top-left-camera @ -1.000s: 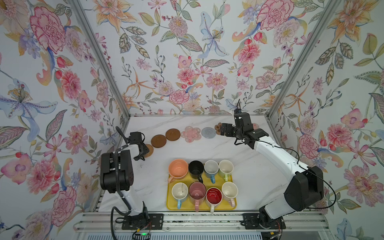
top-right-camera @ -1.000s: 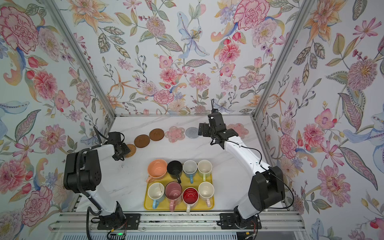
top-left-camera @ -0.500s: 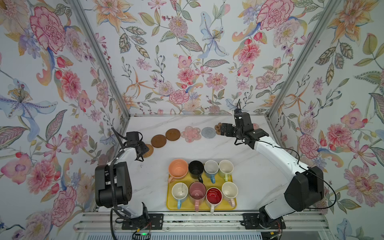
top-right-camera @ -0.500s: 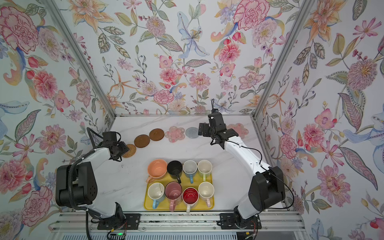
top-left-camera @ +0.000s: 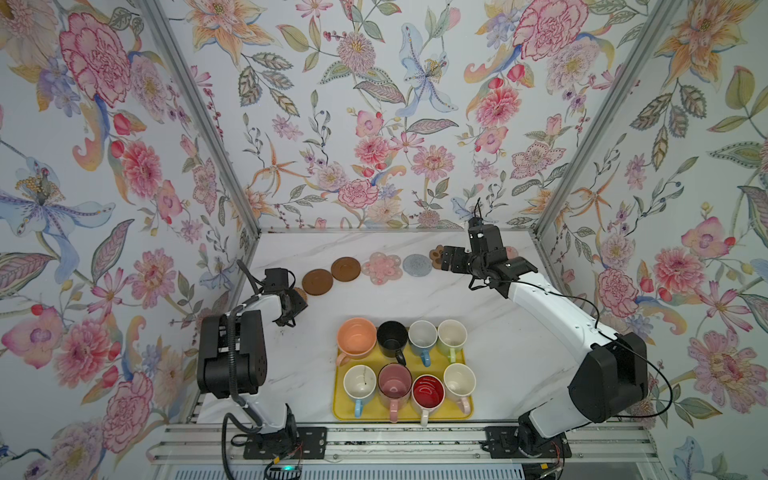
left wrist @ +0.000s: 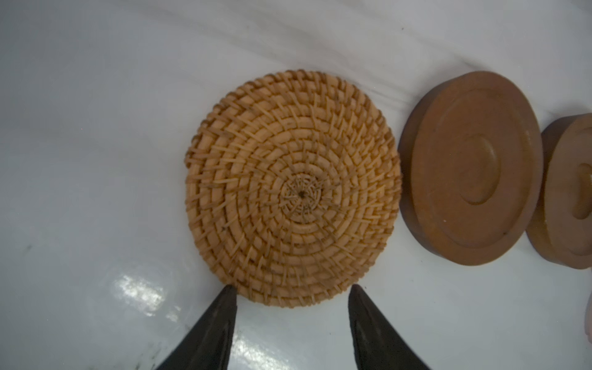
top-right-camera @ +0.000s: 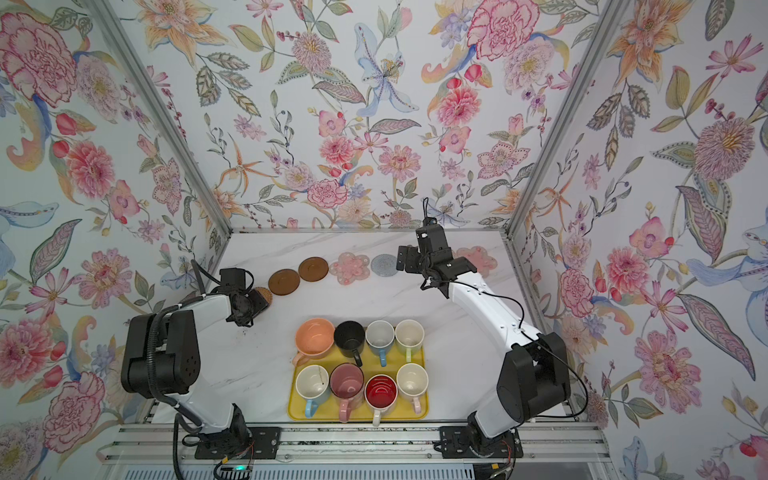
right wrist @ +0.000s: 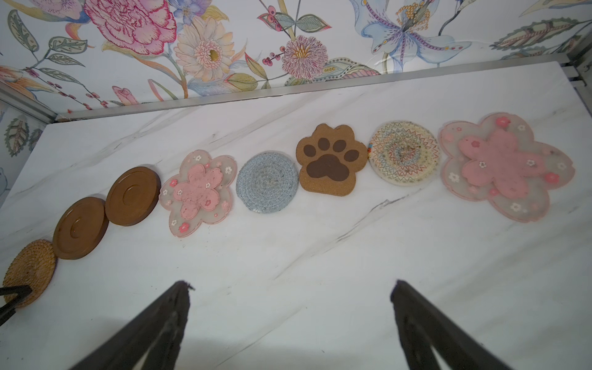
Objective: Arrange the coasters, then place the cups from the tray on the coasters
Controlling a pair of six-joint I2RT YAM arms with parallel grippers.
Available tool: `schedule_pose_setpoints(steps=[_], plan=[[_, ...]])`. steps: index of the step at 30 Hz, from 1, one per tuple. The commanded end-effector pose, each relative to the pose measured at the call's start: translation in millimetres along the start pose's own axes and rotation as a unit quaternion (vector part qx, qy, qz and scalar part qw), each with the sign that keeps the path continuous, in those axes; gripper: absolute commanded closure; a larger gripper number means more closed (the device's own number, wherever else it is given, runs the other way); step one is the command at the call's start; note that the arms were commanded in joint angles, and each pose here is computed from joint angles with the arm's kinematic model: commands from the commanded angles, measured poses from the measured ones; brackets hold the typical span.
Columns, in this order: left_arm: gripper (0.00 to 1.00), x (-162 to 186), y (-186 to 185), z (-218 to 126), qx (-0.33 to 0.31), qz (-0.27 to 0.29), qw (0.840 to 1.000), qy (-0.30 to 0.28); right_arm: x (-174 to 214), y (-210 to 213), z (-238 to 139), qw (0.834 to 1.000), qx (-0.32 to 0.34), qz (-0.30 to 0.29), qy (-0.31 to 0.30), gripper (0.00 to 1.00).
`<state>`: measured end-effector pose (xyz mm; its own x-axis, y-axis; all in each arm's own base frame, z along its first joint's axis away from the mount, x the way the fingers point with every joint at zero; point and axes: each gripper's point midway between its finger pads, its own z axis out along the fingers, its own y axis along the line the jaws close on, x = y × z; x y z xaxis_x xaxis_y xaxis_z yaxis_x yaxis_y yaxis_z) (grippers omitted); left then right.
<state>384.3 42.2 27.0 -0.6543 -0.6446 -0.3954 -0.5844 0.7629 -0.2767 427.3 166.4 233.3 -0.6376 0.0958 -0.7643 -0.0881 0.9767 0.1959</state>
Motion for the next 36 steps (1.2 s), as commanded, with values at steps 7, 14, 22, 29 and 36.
schedule_pose_setpoints(steps=[7,14,22,29,36], plan=[[0.43,-5.1,3.5,23.8,-0.021,-0.011,1.000,0.003,0.9,-5.4,-9.9,1.000,0.007,0.006,-0.003,0.01],[0.43,-22.2,6.3,35.2,-0.018,-0.021,1.000,-0.004,1.3,-9.0,-13.3,1.000,0.012,0.007,-0.005,0.01],[0.43,-49.4,-18.9,34.8,0.017,-0.006,1.000,-0.019,2.7,-10.0,-15.0,1.000,0.012,0.009,-0.004,0.01],[0.42,-59.3,-40.0,-5.8,0.061,0.000,0.997,-0.045,2.3,-10.9,-16.5,1.000,0.014,0.009,-0.006,0.01],[0.42,-32.5,-62.0,-31.2,0.079,0.022,0.996,-0.044,4.6,-9.3,-12.6,1.000,0.011,0.011,-0.003,0.01]])
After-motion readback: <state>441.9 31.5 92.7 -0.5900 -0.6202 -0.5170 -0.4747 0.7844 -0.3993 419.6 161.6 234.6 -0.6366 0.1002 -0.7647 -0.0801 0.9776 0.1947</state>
